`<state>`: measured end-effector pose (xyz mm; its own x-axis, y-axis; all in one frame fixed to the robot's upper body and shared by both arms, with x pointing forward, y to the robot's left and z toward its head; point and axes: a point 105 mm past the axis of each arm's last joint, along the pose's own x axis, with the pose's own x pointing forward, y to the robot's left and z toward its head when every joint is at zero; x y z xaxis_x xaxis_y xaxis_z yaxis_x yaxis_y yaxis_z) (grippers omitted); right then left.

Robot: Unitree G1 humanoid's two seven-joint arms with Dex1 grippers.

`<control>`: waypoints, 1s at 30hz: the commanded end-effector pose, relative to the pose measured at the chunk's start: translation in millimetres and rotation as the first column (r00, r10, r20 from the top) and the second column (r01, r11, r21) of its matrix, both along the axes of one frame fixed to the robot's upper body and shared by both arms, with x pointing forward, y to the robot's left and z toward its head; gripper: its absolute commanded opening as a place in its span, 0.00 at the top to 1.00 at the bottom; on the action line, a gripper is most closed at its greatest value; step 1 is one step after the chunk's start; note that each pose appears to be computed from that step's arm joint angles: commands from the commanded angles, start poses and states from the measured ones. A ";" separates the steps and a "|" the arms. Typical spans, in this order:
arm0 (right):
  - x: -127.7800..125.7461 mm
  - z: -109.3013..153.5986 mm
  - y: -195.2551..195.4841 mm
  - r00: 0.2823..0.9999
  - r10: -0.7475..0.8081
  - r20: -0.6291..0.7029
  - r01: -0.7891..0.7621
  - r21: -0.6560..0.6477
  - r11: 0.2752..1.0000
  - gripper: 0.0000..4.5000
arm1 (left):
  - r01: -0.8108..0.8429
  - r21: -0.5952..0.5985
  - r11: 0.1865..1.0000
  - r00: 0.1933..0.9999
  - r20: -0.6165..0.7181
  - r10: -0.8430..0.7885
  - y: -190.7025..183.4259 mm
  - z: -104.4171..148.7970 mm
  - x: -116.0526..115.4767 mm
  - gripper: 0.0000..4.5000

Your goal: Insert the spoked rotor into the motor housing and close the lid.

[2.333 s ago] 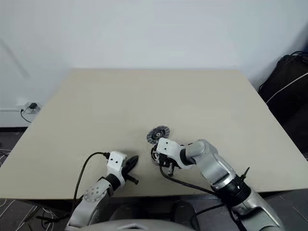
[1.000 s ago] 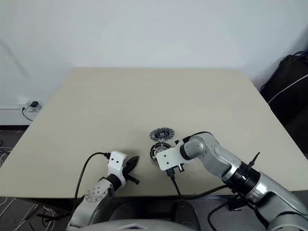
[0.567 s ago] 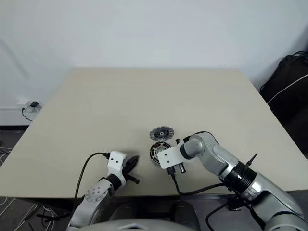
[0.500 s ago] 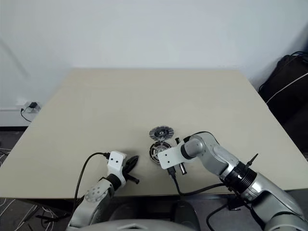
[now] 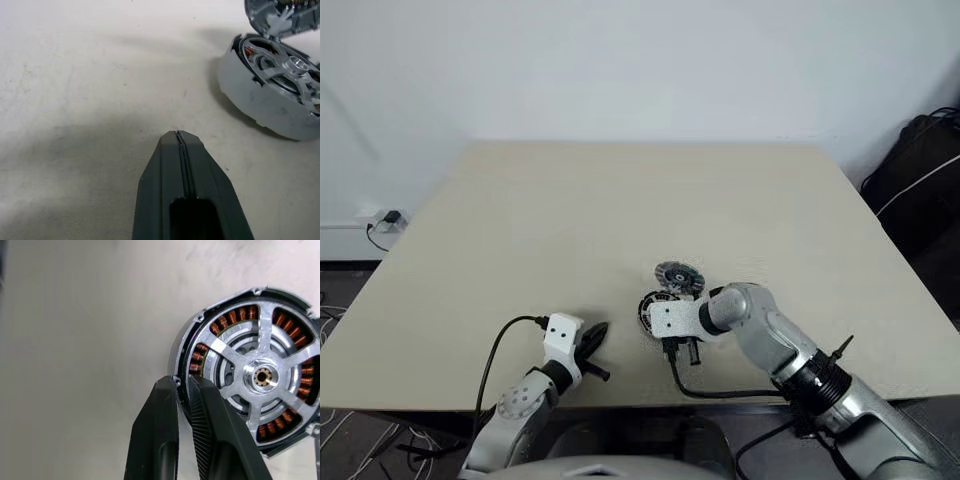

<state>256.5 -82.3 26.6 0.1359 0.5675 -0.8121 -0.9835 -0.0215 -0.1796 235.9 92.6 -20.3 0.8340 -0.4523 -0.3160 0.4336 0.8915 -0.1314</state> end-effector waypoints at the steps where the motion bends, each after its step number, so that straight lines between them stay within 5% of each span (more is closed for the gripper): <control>1: -1.9 19.7 8.3 0.988 -0.134 -0.071 0.141 0.102 0.985 0.98 | 0.010 -0.026 1.000 0.999 0.048 -0.009 -4.7 10.2 4.6 1.00; 11: -5.4 11.0 16.1 0.786 -0.537 -0.306 0.578 0.060 0.814 0.98 | 0.021 -0.026 0.999 0.999 0.048 -0.019 -5.3 8.2 5.0 1.00; 23: 22.0 9.9 26.6 0.572 -0.744 -0.347 0.808 0.080 0.583 0.98 | 0.021 -0.024 1.000 0.999 0.046 -0.019 -3.7 6.6 5.0 1.00; 30: 27.3 10.2 39.8 0.552 -0.737 -0.389 0.821 0.104 0.561 0.98 | 0.014 -0.022 1.000 0.999 0.047 -0.013 -2.0 6.4 5.0 1.00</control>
